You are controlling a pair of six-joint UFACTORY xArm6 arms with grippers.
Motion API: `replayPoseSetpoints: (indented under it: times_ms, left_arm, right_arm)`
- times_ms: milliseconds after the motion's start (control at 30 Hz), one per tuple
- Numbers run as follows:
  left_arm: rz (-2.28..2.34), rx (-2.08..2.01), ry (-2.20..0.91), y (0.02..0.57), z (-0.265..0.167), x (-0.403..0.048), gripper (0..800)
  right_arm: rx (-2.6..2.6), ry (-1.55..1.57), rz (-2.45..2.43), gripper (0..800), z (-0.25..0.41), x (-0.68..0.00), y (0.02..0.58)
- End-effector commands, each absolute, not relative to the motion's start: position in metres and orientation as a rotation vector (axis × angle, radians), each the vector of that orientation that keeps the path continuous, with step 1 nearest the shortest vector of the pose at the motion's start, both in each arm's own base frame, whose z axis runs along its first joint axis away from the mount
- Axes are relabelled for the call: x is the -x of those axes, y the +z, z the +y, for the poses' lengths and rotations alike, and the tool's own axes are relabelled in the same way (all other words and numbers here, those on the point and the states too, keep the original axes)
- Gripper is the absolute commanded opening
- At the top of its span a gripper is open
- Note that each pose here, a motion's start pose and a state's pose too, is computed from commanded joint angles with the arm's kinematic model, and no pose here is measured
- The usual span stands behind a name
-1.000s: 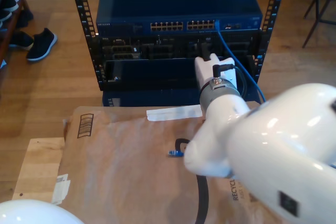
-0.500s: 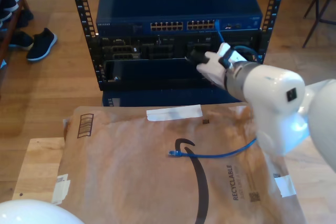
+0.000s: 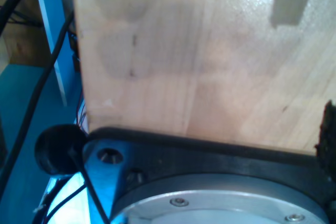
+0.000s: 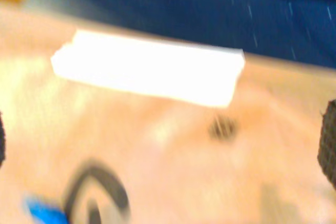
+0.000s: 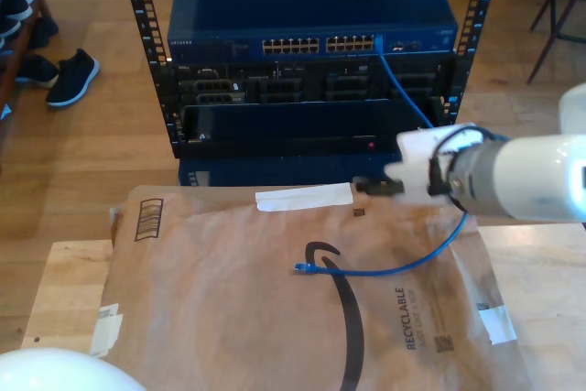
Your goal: Grab the cable and plug it in
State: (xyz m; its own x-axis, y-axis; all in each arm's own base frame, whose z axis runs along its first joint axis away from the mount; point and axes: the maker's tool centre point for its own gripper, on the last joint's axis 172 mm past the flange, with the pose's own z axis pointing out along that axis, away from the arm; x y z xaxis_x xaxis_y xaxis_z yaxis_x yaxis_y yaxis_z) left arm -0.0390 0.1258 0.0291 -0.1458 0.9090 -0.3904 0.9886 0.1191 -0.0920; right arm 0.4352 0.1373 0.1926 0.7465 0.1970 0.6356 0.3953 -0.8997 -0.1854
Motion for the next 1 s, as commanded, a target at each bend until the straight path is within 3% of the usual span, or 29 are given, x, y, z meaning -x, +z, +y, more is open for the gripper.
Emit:
replayPoseSetpoints:
  times_ms: [200, 467, 800, 1000]
  left_arm:
    - [2.158, -1.879, -0.488, 0.029, 0.126, 0.039, 799]
    - [2.158, -1.879, -0.488, 0.029, 0.126, 0.039, 799]
    - [2.158, -1.878, -0.486, 0.029, 0.126, 0.039, 799]
    - [2.158, -1.878, -0.486, 0.029, 0.126, 0.039, 799]
  right_arm:
    - [2.711, -0.556, -0.352, 798, 0.086, -0.349, 0.211]
    - [2.883, -0.267, 0.281, 798, -0.027, -0.259, 0.220]
    - [2.806, 0.208, 1.059, 798, -0.093, -0.118, 0.207]
    - [2.762, 0.207, 1.179, 798, -0.094, -0.118, 0.201]
